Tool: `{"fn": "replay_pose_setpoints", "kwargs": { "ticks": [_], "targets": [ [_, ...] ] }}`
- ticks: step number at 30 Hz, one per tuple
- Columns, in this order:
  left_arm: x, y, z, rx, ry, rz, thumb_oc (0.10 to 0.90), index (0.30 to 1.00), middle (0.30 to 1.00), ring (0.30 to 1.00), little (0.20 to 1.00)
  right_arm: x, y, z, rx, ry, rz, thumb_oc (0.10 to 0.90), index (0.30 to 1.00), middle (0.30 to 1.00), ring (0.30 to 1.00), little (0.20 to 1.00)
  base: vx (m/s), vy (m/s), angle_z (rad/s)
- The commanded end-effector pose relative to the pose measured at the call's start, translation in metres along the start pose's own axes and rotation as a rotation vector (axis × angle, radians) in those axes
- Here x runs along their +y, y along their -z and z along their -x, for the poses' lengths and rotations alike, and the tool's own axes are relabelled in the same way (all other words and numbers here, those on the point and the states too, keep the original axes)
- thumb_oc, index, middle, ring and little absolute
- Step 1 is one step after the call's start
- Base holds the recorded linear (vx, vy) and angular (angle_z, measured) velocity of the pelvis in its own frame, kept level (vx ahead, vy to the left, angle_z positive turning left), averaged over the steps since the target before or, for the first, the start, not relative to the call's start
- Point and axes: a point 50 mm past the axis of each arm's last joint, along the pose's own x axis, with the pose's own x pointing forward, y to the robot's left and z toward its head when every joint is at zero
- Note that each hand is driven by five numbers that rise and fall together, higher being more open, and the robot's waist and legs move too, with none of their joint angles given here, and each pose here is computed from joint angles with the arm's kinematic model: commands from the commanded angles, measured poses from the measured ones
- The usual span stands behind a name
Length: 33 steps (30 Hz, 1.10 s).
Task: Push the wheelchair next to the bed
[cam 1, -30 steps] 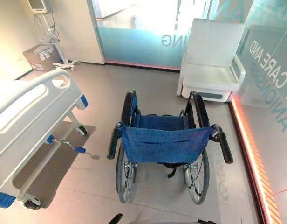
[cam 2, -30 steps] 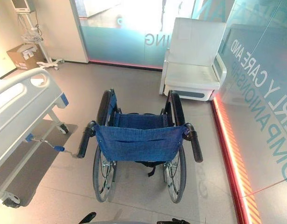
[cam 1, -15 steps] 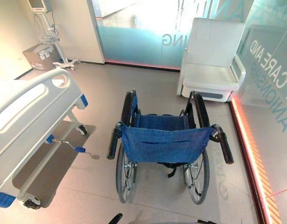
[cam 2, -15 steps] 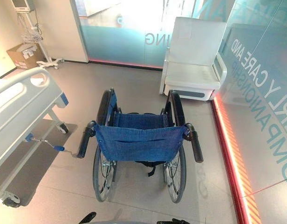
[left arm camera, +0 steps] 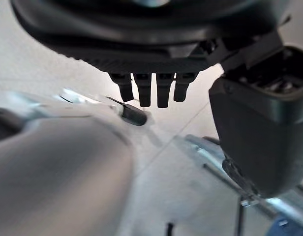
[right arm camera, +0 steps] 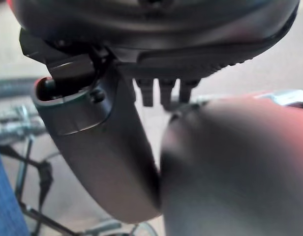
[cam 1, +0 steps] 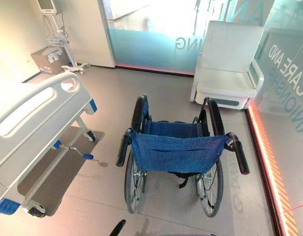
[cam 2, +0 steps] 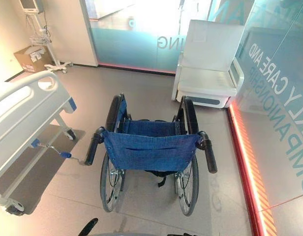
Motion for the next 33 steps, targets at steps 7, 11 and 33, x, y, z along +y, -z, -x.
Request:
{"fn": "replay_pose_setpoints", "kwargs": {
  "ticks": [7,11,33],
  "targets": [
    [0.002,-0.117,0.024,-0.295,0.132,0.368,0.8,0.9,0.9,0.9,0.9,-0.06,-0.11,0.038,-0.432,0.253,-0.17,0.8,0.9,0.9,0.9,0.9,0.0,0.0,0.0],
    [0.006,-0.169,0.052,-0.459,0.193,0.492,0.8,0.9,0.9,0.9,0.9,-0.081,-0.159,0.077,-0.657,0.416,-0.284,0.8,0.9,0.9,0.9,0.9,0.02,-0.004,0.0],
    [-0.069,-0.258,0.205,-0.958,0.644,-0.172,0.8,0.9,0.9,0.9,0.9,-0.002,-0.268,0.267,-1.503,0.049,-0.209,0.8,0.9,0.9,0.9,0.9,0.02,0.011,-0.01]
  ]
}}
